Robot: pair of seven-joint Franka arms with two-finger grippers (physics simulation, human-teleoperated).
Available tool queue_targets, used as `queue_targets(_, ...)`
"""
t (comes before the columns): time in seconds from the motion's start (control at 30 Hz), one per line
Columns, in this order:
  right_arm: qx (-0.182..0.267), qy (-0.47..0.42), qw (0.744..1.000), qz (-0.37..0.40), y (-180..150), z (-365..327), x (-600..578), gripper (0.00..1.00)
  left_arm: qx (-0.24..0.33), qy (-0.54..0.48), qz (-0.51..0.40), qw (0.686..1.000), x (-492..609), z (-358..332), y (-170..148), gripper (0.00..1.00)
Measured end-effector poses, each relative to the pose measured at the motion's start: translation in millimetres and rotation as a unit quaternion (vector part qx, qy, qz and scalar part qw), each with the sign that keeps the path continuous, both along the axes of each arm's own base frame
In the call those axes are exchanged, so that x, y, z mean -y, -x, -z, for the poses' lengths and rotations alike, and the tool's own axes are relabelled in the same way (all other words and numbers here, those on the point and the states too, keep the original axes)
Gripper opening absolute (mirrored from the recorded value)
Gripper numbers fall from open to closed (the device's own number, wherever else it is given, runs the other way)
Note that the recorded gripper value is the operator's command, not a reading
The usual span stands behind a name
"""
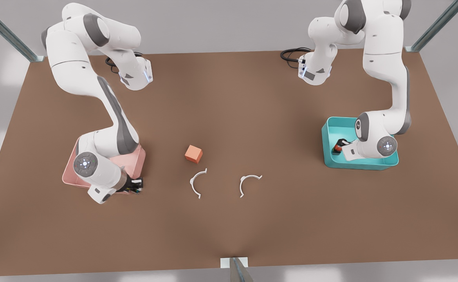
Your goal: Place the red button in the blue storage box with the left arm, and place the yellow button in the pink storage box with the right arm
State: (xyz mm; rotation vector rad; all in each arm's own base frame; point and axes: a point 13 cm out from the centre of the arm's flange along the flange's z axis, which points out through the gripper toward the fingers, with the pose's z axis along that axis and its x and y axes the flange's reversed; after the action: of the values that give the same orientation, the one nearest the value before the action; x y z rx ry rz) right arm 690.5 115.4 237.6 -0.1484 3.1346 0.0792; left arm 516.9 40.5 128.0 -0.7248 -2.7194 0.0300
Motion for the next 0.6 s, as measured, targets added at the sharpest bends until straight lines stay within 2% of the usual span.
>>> queue_targets(0.13,-0.024,0.009,0.999,0.019,6,6,72,0.52,0.061,0.015,0.000,0.998,9,-93,-37,1.00)
queue_targets(0.23,-0.042,0.016,0.999,0.018,15,16,108,0.54,0.143,0.036,-0.025,0.989,23,-222,-99,1.00)
queue_targets(0.3,-0.056,0.020,0.998,0.015,24,26,126,0.56,0.190,0.044,-0.040,0.980,31,-298,-121,1.00)
queue_targets(0.37,-0.068,0.021,0.997,0.014,32,34,145,0.58,0.205,0.053,-0.052,0.976,40,-338,-120,1.00)
queue_targets(0.53,-0.098,0.028,0.995,-0.011,66,34,152,0.59,0.202,0.070,-0.070,0.974,56,-379,-81,1.00)
queue_targets(0.6,-0.108,0.029,0.994,-0.020,74,39,153,0.92,0.194,0.067,-0.080,0.975,58,-378,-76,1.00)
